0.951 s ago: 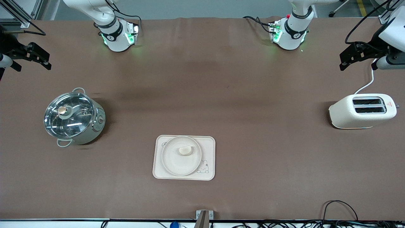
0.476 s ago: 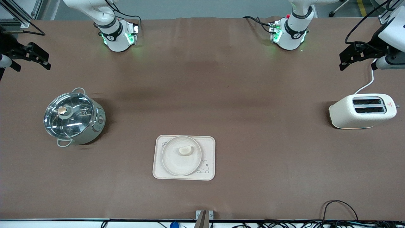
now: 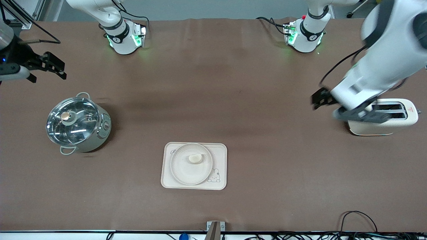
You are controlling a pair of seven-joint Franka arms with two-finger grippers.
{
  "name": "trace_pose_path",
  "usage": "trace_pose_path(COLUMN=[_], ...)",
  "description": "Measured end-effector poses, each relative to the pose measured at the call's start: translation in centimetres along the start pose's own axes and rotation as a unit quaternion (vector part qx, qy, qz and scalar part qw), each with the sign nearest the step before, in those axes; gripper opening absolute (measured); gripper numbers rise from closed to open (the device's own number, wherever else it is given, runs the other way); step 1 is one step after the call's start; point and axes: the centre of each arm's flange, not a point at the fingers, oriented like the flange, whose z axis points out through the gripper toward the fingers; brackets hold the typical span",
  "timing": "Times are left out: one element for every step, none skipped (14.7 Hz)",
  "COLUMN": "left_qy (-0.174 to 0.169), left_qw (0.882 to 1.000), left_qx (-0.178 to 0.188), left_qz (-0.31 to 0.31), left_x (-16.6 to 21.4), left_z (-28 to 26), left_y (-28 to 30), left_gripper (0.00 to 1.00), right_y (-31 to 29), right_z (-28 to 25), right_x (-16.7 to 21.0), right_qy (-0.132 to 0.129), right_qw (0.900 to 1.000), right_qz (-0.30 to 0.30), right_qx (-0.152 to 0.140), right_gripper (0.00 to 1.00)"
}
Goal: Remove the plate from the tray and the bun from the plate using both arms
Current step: 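Reach both grippers toward the white plate on the white tray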
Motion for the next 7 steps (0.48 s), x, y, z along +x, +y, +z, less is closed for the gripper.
trace_pose_path(left_qy=[0.009,0.016,0.023,0.032,0.044,0.058,0.069], left_qw=[1.000,1.000,0.999,0.999,0.998,0.996,0.994], left_qx=[-0.007,-0.014,-0.021,-0.029,-0.040,-0.053,-0.066], left_qz=[0.003,0.006,0.008,0.002,-0.015,-0.036,-0.053], left_x=[1.4,2.5,3.3,3.7,3.9,3.9,3.7], left_z=[2.9,5.7,8.2,10.4,12.3,13.9,15.4], left_y=[2.5,4.8,7.1,9.6,12.5,15.5,18.2], left_gripper=[1.00,1.00,1.00,1.00,1.00,1.00,1.00], right_y=[0.0,0.0,-0.1,-0.3,-0.7,-1.5,-2.3], right_z=[0.5,1.0,1.6,2.3,3.3,4.7,6.6], right_x=[0.5,0.8,1.3,1.8,2.6,3.5,4.6], right_qy=[0.000,0.000,-0.002,-0.004,-0.004,-0.005,-0.007], right_qw=[1.000,1.000,1.000,1.000,1.000,0.999,0.999], right_qz=[0.000,0.000,0.000,0.001,0.001,0.000,-0.002], right_qx=[0.000,0.000,0.002,0.009,0.020,0.034,0.047], right_gripper=[1.00,1.00,1.00,1.00,1.00,1.00,1.00])
